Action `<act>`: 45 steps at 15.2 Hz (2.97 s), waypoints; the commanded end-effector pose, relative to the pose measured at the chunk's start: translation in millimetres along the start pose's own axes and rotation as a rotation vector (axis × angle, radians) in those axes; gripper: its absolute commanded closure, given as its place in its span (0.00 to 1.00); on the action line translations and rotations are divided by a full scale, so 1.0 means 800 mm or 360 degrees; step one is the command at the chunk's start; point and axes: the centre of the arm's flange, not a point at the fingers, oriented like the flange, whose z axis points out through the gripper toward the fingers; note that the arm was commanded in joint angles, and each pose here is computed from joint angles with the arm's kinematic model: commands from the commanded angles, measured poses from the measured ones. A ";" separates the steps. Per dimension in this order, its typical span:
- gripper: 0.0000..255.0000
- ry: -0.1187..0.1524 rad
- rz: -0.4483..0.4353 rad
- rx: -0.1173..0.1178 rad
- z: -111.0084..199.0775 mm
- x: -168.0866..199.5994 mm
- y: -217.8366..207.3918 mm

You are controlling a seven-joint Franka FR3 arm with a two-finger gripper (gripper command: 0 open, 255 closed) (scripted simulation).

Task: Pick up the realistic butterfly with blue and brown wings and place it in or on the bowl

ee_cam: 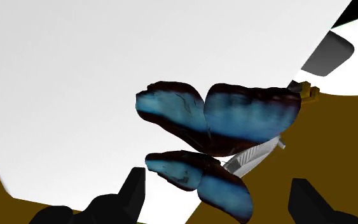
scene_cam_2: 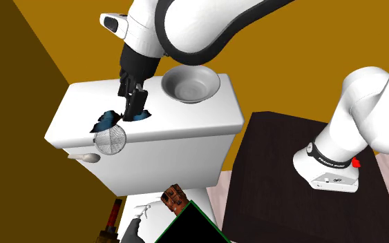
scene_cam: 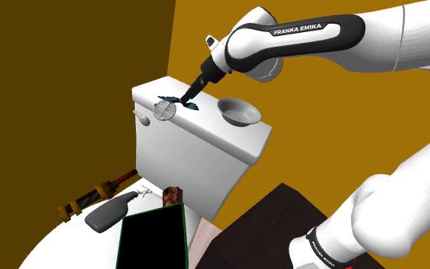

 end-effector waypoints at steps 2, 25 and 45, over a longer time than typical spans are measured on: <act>0.00 0.0094 0.0002 -0.0034 0.014 -0.015 -0.001; 1.00 0.0094 0.0002 -0.0034 0.039 -0.010 -0.001; 1.00 0.0094 0.0002 -0.0034 -0.076 0.055 -0.002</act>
